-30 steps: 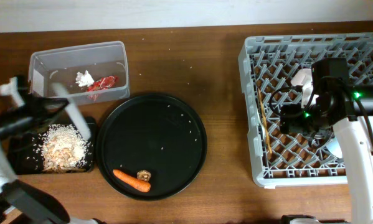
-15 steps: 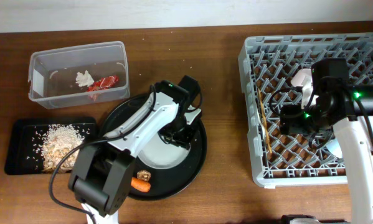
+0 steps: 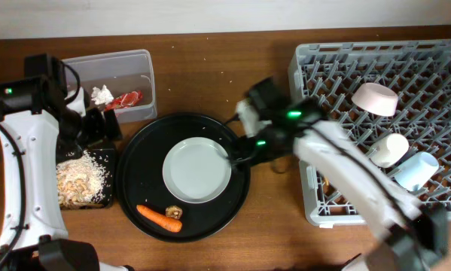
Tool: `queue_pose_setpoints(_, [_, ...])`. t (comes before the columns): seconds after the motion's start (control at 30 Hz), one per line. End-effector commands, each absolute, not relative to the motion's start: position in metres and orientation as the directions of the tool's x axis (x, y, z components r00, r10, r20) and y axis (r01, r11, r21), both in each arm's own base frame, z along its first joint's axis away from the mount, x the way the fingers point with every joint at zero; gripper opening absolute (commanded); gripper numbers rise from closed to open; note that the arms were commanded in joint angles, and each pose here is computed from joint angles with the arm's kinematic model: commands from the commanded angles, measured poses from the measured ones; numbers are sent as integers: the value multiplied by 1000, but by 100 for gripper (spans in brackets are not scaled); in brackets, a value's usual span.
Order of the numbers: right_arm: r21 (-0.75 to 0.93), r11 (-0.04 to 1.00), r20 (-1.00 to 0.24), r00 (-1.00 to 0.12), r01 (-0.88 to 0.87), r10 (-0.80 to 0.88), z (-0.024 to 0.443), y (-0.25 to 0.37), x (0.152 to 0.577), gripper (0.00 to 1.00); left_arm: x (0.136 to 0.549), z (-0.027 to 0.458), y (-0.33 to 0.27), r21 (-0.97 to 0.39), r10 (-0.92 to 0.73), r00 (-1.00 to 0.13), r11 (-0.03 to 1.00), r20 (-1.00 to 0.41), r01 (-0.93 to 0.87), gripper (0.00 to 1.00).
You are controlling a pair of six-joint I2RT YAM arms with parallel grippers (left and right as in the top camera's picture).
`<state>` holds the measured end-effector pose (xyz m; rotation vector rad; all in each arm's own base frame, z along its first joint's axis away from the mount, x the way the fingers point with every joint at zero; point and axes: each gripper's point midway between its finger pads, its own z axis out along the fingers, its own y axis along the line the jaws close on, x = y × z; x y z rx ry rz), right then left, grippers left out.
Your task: Sort waste into correct bins and load items into the dishwasher rack
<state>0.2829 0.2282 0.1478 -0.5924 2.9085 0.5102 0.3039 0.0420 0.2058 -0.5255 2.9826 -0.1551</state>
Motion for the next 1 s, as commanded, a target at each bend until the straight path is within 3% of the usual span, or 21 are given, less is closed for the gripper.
queue_pose_setpoints(0.0, [310,898,-73,-950,-312,-305,96,259,283,89,298,190,47,-117,-367,-929,926,-52,-360,99])
queue_pose_setpoints(0.1, [262,938,53,-967,-229,-251,27,272,284,71,299,184,47,-117,-368,-929,926,-51,-360,99])
queue_pose_setpoints(0.17, [228,959,146,-968,-169,-205,-14,269,278,50,299,184,47,-117,-368,-929,926,-51,-360,99])
queue_pose_setpoints(0.2, [229,959,154,-967,-166,-204,-16,269,277,11,299,184,47,-117,-368,-929,926,-51,-360,99])
queue_pose_setpoints(0.23, [240,957,131,-971,-163,-199,-7,271,284,4,299,184,47,-117,-368,-929,926,-51,-360,99])
queue_pose_setpoints(0.3, [215,967,21,-990,-135,-142,48,254,319,4,299,184,47,-117,-368,-929,926,-51,-360,99])
queue_pose_setpoints(0.33, [154,979,-79,-990,-132,-121,96,227,343,4,299,184,47,-117,-367,-929,926,-51,-360,99])
queue_pose_setpoints(0.4, [20,994,-274,-957,-106,-97,186,166,372,4,299,184,47,-117,-368,-929,926,-51,-360,99])
queue_pose_setpoints(0.47, [-222,973,-489,-870,63,-56,265,72,391,4,299,184,47,-117,-368,-929,926,-51,-360,99])
queue_pose_setpoints(0.5, [-320,932,-543,-839,171,-32,285,36,392,4,299,184,47,-117,-368,-929,926,-51,-360,99])
queue_pose_setpoints(0.53, [-493,755,-627,-778,432,36,319,-46,385,4,299,184,46,-121,-368,-929,925,-50,-360,99])
queue_pose_setpoints(0.57, [-484,631,-699,-702,606,138,328,-84,376,4,299,184,46,-121,-368,-929,925,-50,-360,99])
queue_pose_setpoints(0.6, [-454,564,-729,-652,690,210,324,-108,376,4,299,184,46,-121,-368,-929,925,-51,-360,99])
queue_pose_setpoints(0.7, [-533,450,-711,-668,716,221,307,-142,384,4,299,184,46,-125,-368,-929,925,-50,-360,99])
queue_pose_setpoints(0.8, [-582,503,-616,-750,638,239,253,-132,410,4,299,184,46,-124,-368,-928,925,-50,-360,99])
queue_pose_setpoints(0.9, [-616,611,-455,-858,497,240,180,-98,429,4,299,184,46,-124,-368,-929,925,-50,-360,99])
queue_pose_setpoints(0.97, [-586,690,-388,-895,424,220,156,-64,432,4,299,184,46,-125,-368,-929,925,-50,-360,99])
